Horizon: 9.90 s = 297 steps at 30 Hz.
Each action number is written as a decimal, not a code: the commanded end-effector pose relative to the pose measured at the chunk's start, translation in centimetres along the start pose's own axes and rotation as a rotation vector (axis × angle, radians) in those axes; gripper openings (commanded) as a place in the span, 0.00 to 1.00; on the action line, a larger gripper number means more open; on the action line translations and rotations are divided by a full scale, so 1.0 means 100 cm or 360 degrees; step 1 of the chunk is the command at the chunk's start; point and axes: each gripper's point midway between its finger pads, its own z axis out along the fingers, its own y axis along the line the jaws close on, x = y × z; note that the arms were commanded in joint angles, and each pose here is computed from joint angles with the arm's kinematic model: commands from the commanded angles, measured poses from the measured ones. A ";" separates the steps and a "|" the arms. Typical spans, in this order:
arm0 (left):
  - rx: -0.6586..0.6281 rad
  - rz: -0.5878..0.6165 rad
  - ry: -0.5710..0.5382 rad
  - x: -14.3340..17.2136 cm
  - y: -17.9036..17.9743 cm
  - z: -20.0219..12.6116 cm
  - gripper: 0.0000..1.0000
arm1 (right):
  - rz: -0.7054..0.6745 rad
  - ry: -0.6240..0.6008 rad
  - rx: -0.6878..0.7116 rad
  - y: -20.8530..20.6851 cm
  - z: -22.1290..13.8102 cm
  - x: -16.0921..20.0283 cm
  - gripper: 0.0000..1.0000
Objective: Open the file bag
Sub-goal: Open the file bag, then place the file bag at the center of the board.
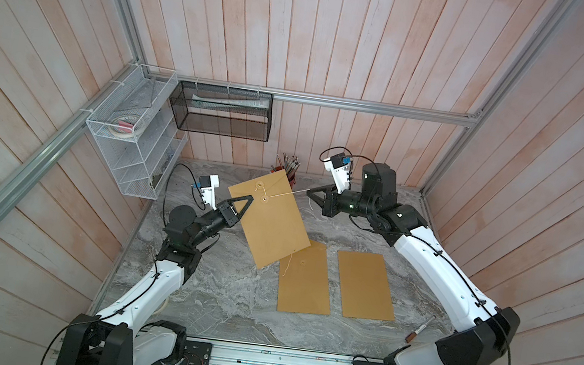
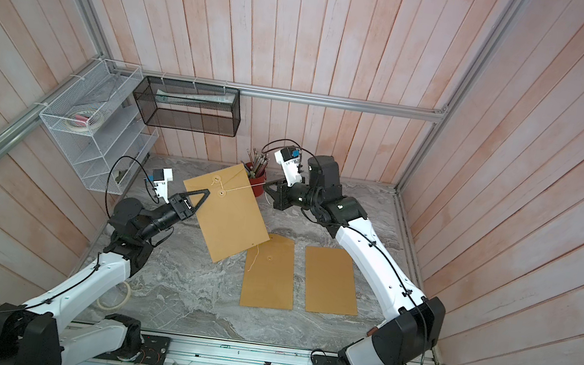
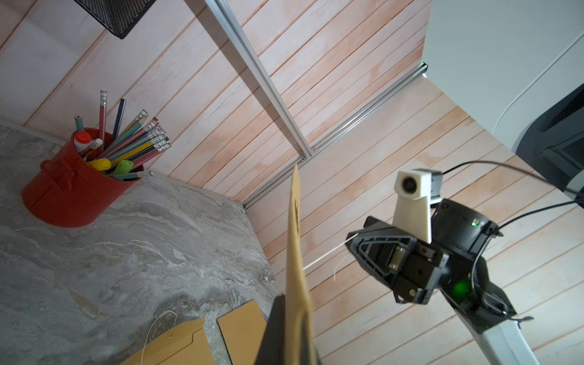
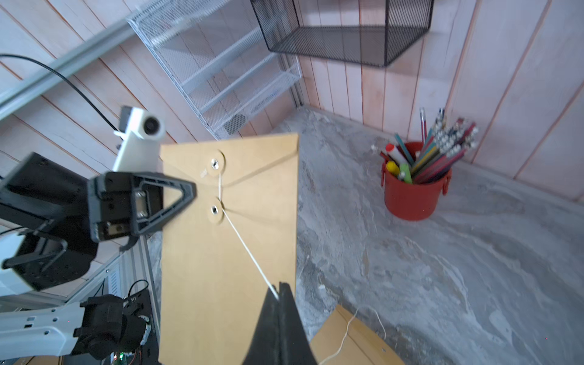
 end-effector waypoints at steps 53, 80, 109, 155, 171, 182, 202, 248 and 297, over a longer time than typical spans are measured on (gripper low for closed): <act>0.0083 0.0184 -0.0208 -0.044 -0.030 -0.007 0.00 | 0.0023 0.0142 -0.0024 0.015 0.015 0.039 0.00; 0.0071 0.0166 -0.0266 -0.051 -0.024 -0.011 0.00 | 0.0113 0.0108 0.0083 -0.001 -0.011 0.061 0.00; 0.0128 0.0550 0.0469 0.018 -0.036 -0.003 0.00 | -0.0007 -0.0136 0.0158 -0.027 -0.073 -0.009 0.38; 0.0454 0.0397 0.0494 0.059 -0.072 0.000 0.00 | 0.0037 -0.0198 -0.0570 0.038 -0.015 0.001 0.37; 0.0432 0.0399 0.0565 0.070 -0.064 -0.002 0.00 | 0.0045 -0.0190 -0.0675 0.046 -0.017 0.003 0.06; 0.0454 0.0460 0.0449 0.046 -0.081 0.005 0.28 | 0.0074 -0.0152 -0.0708 0.046 -0.015 0.014 0.00; 0.0469 0.0465 0.0321 0.020 -0.087 0.019 0.00 | 0.0113 -0.0088 -0.0676 0.044 -0.012 0.037 0.00; -0.0269 0.0403 0.0059 -0.026 -0.014 -0.065 0.50 | 0.0807 0.0166 -0.0426 0.009 0.071 0.153 0.00; -0.0262 0.0332 0.0114 -0.008 0.000 -0.067 0.50 | 0.1182 0.0485 -0.0228 -0.025 0.151 0.265 0.17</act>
